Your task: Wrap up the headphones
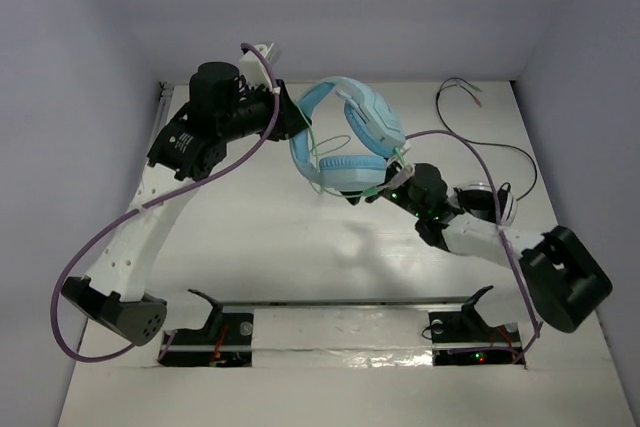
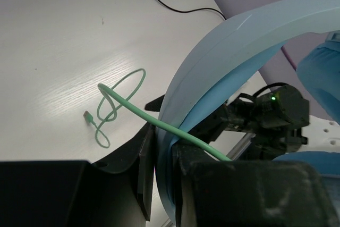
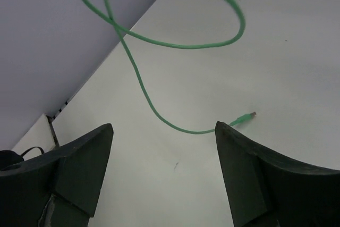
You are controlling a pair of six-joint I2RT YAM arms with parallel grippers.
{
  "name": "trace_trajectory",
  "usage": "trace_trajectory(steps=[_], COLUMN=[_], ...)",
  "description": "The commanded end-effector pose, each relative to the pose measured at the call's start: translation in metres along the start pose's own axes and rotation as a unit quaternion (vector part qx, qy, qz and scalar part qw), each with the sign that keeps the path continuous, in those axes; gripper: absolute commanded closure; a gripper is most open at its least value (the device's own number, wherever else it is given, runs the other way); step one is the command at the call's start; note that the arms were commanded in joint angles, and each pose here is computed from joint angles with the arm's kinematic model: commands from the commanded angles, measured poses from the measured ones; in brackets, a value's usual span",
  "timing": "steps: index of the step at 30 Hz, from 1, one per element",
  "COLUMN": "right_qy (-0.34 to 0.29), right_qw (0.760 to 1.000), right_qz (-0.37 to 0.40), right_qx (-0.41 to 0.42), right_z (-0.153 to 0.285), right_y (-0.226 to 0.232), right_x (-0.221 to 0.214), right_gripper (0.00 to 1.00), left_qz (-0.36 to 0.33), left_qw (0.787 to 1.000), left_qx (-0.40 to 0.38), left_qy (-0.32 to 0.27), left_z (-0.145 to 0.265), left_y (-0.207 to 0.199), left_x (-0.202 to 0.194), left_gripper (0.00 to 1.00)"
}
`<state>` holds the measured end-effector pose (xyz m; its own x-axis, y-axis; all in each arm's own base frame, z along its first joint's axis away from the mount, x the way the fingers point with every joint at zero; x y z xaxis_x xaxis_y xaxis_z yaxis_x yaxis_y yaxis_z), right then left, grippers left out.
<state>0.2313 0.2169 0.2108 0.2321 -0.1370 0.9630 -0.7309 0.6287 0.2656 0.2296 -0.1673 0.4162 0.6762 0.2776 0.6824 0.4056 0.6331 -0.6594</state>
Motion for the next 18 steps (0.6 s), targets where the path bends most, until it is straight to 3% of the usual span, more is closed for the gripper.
trace_trajectory(steps=[1, 6, 9, 12, 15, 16, 18], right_qy=[-0.079, -0.081, -0.106, -0.1, -0.069, -0.061, -0.036], right_qw=[0.992, 0.987, 0.991, 0.994, 0.996, 0.996, 0.996], right_qz=[0.005, -0.008, -0.012, 0.004, 0.032, 0.04, 0.056], right_qx=[0.095, 0.141, 0.081, 0.044, 0.047, 0.055, 0.06], right_z=[-0.018, -0.058, -0.056, -0.039, -0.029, -0.025, -0.015], right_y=[0.009, 0.003, -0.005, -0.016, -0.018, -0.016, -0.012], right_x=[0.011, 0.002, 0.002, 0.002, 0.01, 0.011, 0.014], right_gripper=[0.16, 0.14, 0.19, 0.36, 0.8, 0.84, 0.82], left_qz=[0.005, 0.018, 0.015, 0.01, 0.007, 0.008, -0.001], left_qw=[0.997, 0.998, 1.0, 1.0, 0.999, 0.998, 0.998], left_qx=[-0.052, -0.05, -0.023, 0.0, 0.029, 0.051, 0.065], left_qy=[-0.051, -0.023, -0.005, 0.015, 0.029, 0.032, 0.026], left_z=[0.022, 0.019, 0.023, 0.032, 0.039, 0.04, 0.046], left_y=[-0.029, -0.026, -0.019, -0.008, 0.004, 0.01, 0.013], left_x=[0.02, 0.014, 0.006, -0.01, -0.026, -0.031, -0.033], left_gripper=[1.0, 1.0, 1.0, 1.0, 1.0, 1.0, 1.0])
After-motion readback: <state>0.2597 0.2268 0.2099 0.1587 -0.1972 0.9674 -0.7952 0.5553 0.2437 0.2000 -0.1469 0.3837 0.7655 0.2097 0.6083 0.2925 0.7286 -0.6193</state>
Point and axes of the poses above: each gripper's point midway between its finger pads, its own z axis back along the fingers, its own y axis along the line the jaws close on, x = y × z, the point moved 10 cm from there along z, back along the fingers, and after that the axes turned 14 degrees about z, right-handed, at the moved point
